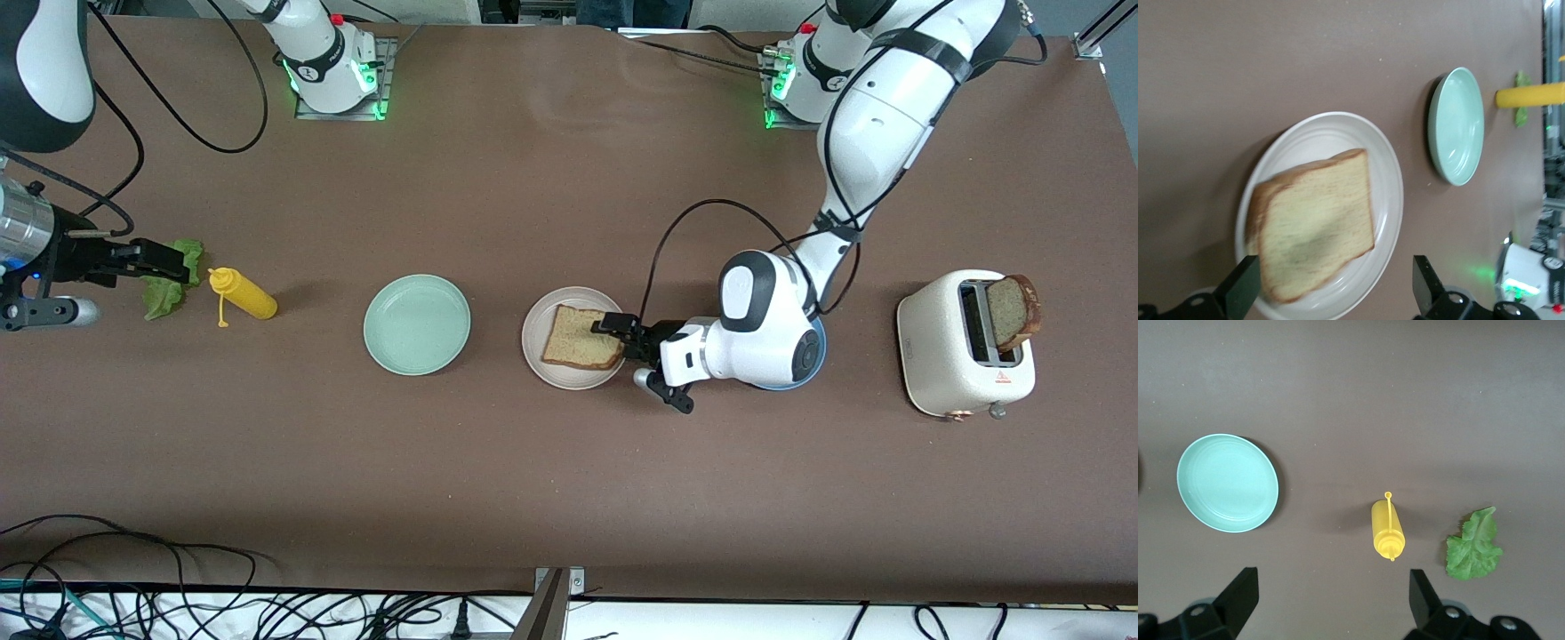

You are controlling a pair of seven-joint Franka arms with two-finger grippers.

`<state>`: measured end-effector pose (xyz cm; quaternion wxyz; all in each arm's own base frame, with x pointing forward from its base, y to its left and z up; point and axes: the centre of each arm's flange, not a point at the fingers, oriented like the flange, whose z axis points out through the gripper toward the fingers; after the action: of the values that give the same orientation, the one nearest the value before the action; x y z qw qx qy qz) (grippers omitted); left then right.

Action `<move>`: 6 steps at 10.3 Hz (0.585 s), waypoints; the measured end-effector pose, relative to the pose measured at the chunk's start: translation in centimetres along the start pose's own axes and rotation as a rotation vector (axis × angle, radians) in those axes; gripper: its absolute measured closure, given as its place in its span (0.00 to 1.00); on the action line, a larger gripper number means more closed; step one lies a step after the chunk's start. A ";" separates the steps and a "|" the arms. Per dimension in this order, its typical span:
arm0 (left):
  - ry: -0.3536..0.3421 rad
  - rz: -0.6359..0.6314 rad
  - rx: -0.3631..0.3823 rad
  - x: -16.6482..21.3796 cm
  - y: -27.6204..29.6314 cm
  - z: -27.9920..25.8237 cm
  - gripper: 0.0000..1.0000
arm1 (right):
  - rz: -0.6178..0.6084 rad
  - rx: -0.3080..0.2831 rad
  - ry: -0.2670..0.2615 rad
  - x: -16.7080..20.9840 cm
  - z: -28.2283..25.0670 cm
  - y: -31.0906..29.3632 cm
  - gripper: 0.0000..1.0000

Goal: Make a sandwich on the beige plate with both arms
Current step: 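Open the left gripper and release the bread on the plate, then raise the left gripper back while the right gripper reaches the lettuce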

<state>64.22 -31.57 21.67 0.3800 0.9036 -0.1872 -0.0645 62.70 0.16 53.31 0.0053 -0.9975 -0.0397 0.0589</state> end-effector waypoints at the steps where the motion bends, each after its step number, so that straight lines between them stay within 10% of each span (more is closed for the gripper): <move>1: -0.021 0.017 0.021 -0.2 -0.1 -1.8 0.00 | -0.040 0.001 -0.015 0.3 0.9 0.7 0.00; 6: -0.116 -0.025 0.274 -2.0 -0.5 -13.7 0.00 | -0.119 0.021 -0.084 0.7 5.1 7.1 0.00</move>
<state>66.10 -21.42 30.89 0.2407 0.9440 -0.2047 -0.0952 63.33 -6.82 48.03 0.0176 -0.9899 -0.0987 0.1007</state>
